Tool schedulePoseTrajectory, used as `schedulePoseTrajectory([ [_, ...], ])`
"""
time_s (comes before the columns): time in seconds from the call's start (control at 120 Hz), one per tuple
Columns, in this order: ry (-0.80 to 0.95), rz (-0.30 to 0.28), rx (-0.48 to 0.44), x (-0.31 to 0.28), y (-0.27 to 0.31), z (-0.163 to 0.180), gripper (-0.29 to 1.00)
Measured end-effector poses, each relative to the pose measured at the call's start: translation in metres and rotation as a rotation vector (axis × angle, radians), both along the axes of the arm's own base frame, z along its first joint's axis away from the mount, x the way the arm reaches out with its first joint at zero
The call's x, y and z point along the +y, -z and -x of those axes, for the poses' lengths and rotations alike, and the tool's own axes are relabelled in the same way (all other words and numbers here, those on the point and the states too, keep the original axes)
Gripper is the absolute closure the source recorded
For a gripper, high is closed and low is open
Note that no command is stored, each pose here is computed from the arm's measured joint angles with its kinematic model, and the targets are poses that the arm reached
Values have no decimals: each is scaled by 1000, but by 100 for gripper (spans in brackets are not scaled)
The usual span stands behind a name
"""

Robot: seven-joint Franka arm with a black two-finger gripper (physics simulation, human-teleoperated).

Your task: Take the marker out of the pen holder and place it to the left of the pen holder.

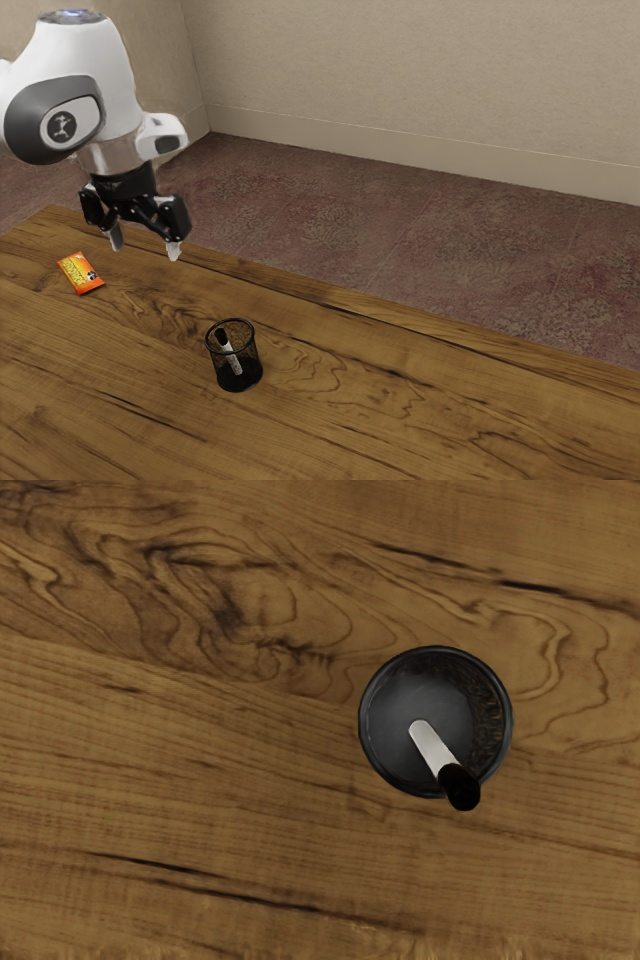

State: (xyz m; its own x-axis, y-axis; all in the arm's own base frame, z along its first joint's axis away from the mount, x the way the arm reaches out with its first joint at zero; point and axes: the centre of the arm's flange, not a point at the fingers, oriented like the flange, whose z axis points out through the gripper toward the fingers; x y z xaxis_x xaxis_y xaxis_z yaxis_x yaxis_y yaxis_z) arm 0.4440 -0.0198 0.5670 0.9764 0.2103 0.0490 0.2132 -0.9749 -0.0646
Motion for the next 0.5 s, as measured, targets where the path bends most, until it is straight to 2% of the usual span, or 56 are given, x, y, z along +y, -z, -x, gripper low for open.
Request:
schedulePoseTrajectory([
  [0.058,29,7,16,-12,42,32,0],
  [0.15,13,69,21,-5,93,47,0],
  [0.225,10,100,3,-5,111,45,0],
  [0.342,-31,126,30,12,149,30,0],
  [0.417,-59,132,50,26,176,20,0],
  [0.5,-62,133,31,31,183,14,0],
])
